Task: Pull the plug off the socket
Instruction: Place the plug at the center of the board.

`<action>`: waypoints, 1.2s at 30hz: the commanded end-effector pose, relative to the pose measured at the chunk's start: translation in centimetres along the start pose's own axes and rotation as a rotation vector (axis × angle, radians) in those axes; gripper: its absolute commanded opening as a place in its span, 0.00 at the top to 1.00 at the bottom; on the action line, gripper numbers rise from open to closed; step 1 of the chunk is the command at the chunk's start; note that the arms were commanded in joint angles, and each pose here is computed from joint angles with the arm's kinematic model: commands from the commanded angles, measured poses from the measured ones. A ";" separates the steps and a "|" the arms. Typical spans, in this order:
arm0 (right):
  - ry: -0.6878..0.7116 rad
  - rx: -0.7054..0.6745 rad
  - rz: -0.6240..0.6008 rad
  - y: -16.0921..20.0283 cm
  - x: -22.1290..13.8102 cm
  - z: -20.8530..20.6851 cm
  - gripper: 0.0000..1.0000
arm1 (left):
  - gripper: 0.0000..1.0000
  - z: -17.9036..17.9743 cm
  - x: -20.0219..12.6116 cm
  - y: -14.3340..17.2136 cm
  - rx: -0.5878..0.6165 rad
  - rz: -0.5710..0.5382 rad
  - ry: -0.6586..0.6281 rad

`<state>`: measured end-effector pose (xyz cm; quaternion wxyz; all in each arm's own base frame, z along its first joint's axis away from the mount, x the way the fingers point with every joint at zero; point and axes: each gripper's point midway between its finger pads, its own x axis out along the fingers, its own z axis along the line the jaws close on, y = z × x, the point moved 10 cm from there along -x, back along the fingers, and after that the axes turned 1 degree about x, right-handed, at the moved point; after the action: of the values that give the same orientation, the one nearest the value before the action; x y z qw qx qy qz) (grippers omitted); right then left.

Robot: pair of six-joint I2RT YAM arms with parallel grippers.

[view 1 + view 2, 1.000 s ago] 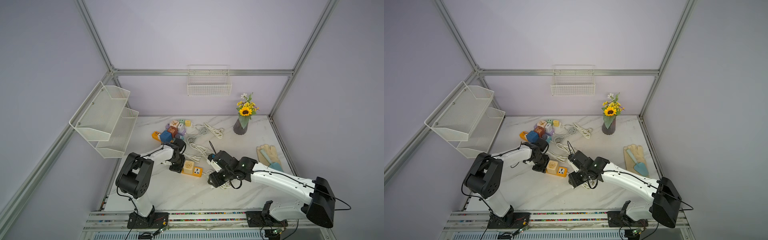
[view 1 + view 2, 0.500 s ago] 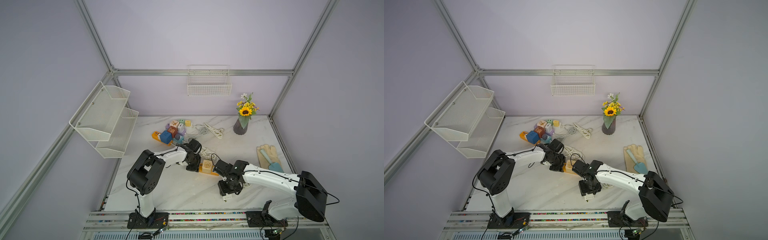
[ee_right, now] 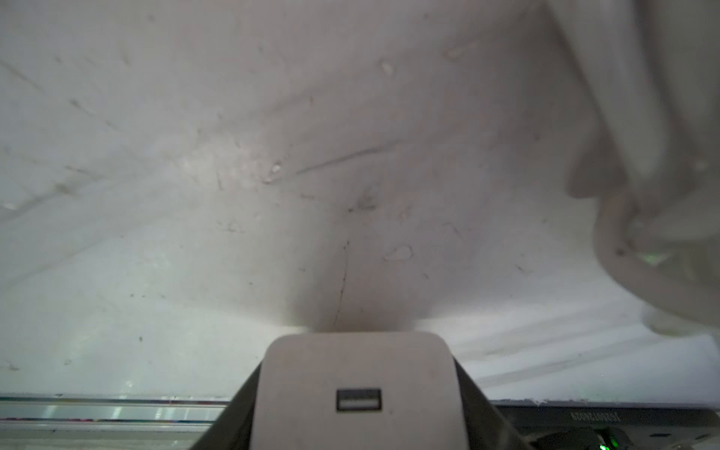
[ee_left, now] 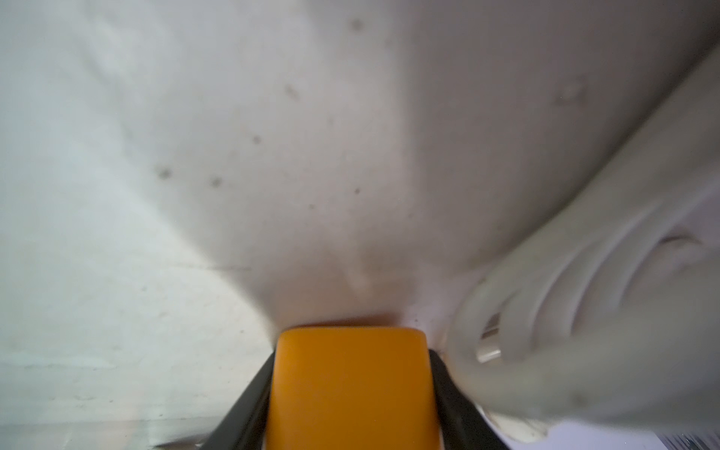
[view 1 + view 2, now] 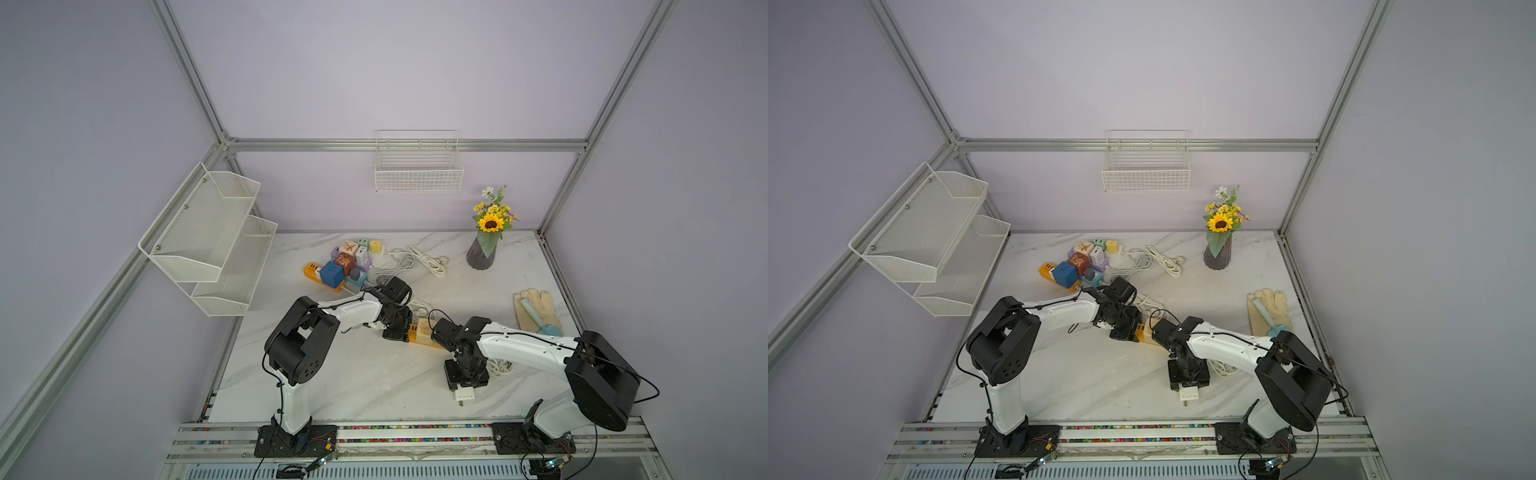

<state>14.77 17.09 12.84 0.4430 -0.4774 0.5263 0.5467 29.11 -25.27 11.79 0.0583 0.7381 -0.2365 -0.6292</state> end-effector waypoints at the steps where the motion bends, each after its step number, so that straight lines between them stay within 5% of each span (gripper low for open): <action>1: 0.050 -0.008 -0.025 -0.7 1.0 -0.1 0.56 | 1.00 1.9 2.6 -1.4 -0.057 -0.101 -0.093; 11: 0.028 -0.023 -0.058 -1.2 -0.3 0.3 0.28 | 1.00 2.2 2.6 -1.5 -0.056 -0.113 -0.107; 18: -0.066 -0.090 -0.211 -1.3 -4.9 0.8 0.16 | 1.00 2.1 2.4 -1.5 -0.052 -0.122 -0.119; 26: -0.170 -0.391 -0.610 -3.1 -11.0 2.4 0.20 | 1.00 2.2 2.3 -1.6 -0.043 -0.135 -0.149; 36: -0.134 -0.922 -0.865 -5.1 -8.9 2.4 0.09 | 1.00 2.0 2.3 -1.7 -0.036 -0.144 -0.177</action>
<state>19.81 19.68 19.98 0.4396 -0.7085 0.0825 0.5459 29.36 -25.59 11.84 0.0474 0.7281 -0.2237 -0.6462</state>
